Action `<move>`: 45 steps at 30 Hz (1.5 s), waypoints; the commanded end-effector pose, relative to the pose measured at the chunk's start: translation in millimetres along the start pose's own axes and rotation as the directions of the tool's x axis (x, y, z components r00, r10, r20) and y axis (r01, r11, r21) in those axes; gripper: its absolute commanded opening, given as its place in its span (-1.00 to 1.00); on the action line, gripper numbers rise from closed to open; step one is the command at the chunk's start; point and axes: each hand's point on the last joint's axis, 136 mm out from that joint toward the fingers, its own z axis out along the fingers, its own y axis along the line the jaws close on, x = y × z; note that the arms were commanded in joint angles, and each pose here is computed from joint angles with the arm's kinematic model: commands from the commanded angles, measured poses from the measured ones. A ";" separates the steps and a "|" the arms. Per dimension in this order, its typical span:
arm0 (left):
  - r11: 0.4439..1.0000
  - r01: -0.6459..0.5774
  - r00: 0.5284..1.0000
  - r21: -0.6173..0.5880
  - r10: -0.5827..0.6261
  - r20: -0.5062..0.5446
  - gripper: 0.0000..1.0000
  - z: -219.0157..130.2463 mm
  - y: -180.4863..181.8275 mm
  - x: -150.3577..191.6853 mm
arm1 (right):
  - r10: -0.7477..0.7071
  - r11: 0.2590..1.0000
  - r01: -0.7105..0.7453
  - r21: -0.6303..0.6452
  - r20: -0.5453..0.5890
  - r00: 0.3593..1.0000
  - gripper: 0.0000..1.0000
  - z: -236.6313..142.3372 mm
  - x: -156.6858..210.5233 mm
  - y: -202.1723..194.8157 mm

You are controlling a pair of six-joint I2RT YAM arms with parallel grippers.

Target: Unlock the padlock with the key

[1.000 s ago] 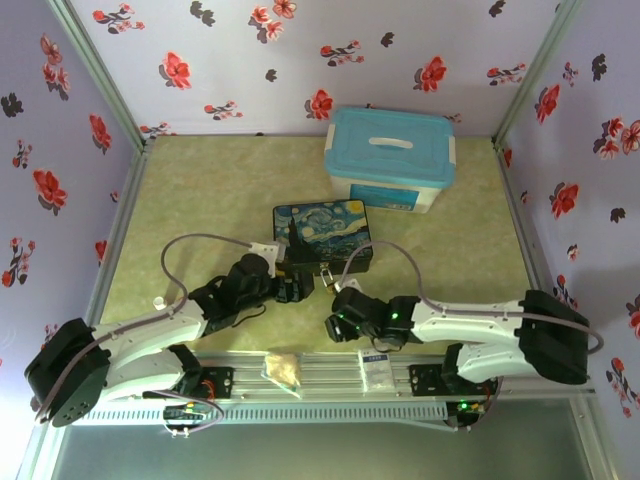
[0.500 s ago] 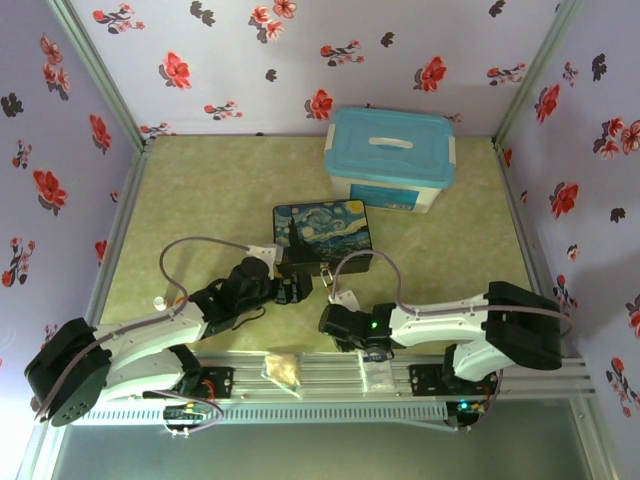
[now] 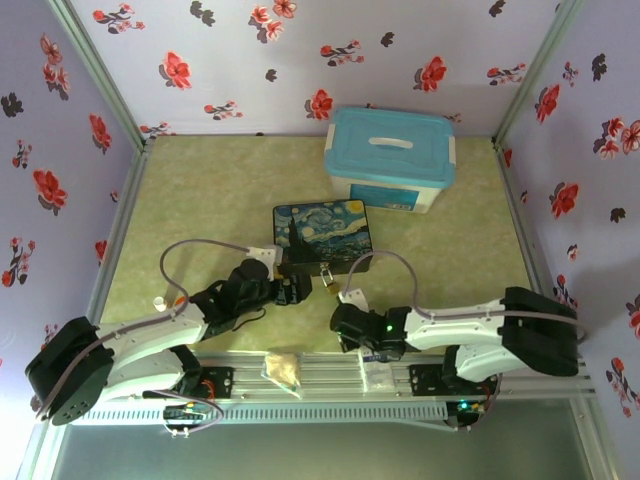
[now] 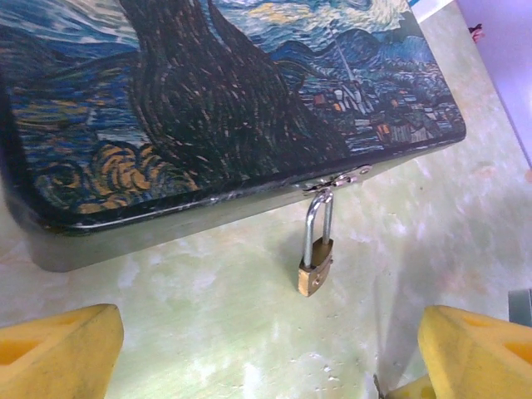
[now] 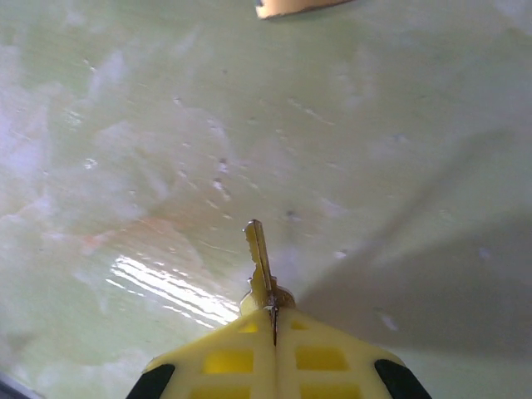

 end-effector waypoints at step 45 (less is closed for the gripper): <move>0.931 -0.027 0.988 0.364 0.079 -0.129 -1.00 25.3 -88.8 22.9 | -0.111 0.979 0.170 -0.114 0.401 0.909 0.46 -67.5 -108.8 10.8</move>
